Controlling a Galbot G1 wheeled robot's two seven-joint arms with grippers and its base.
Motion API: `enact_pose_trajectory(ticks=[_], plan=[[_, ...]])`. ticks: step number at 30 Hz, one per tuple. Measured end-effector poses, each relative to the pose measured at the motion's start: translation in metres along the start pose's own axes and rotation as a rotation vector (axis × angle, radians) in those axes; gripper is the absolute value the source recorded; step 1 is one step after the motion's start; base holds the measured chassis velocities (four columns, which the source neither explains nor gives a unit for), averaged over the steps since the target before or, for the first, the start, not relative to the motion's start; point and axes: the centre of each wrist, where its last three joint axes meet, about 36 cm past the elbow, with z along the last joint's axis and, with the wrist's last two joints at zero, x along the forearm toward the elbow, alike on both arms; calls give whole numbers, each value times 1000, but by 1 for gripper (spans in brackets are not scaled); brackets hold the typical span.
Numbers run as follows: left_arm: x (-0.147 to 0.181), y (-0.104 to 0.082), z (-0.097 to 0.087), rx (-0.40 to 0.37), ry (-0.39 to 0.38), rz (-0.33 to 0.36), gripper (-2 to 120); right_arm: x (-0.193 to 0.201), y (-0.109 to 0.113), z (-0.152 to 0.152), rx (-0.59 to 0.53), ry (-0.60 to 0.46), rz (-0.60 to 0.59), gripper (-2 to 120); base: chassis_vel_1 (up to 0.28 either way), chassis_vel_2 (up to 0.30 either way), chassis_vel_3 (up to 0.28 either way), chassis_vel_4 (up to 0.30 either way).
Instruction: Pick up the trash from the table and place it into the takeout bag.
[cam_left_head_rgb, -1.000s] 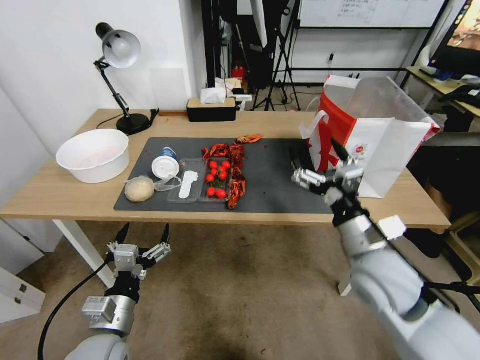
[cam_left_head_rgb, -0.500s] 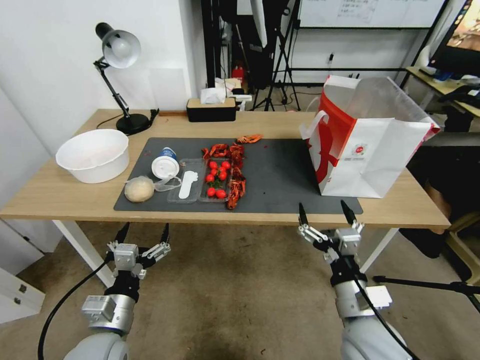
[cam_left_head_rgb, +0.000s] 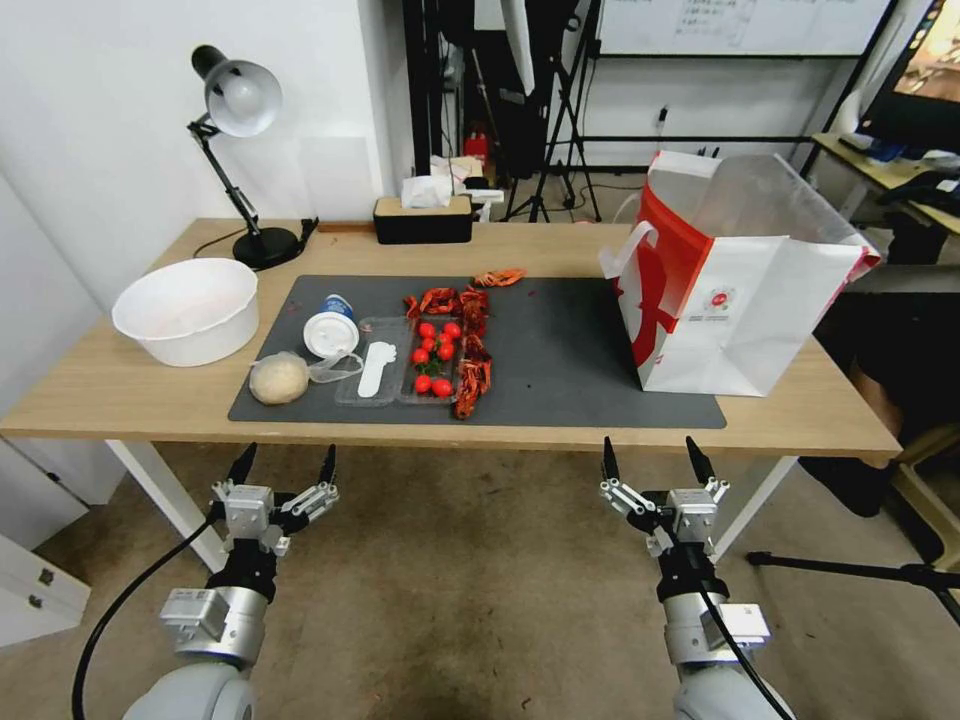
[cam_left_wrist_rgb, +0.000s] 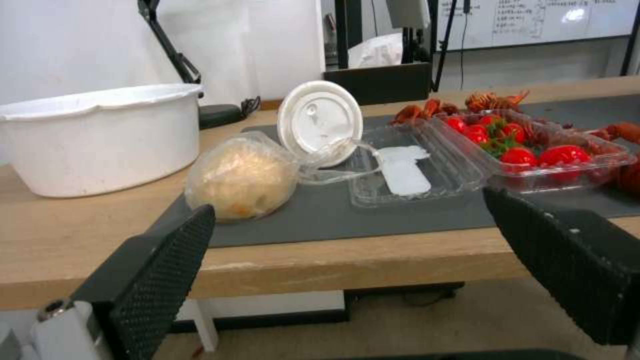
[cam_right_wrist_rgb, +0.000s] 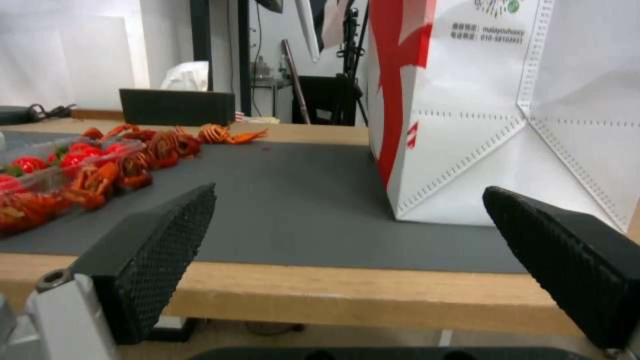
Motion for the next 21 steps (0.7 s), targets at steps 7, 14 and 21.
enact_pose_trajectory(ticks=[7,14,21], plan=[[-8,5,-4,-24,-15,14,100,-1,2,3,-3,4,5,100,0,0,0,0],[-39,28,-9,-80,1,36,100,-2,3,2,-4,0,5,100,0,0,0,0],[-71,47,-10,-102,28,64,100,-3,5,0,-4,-6,7,100,0,0,0,0]])
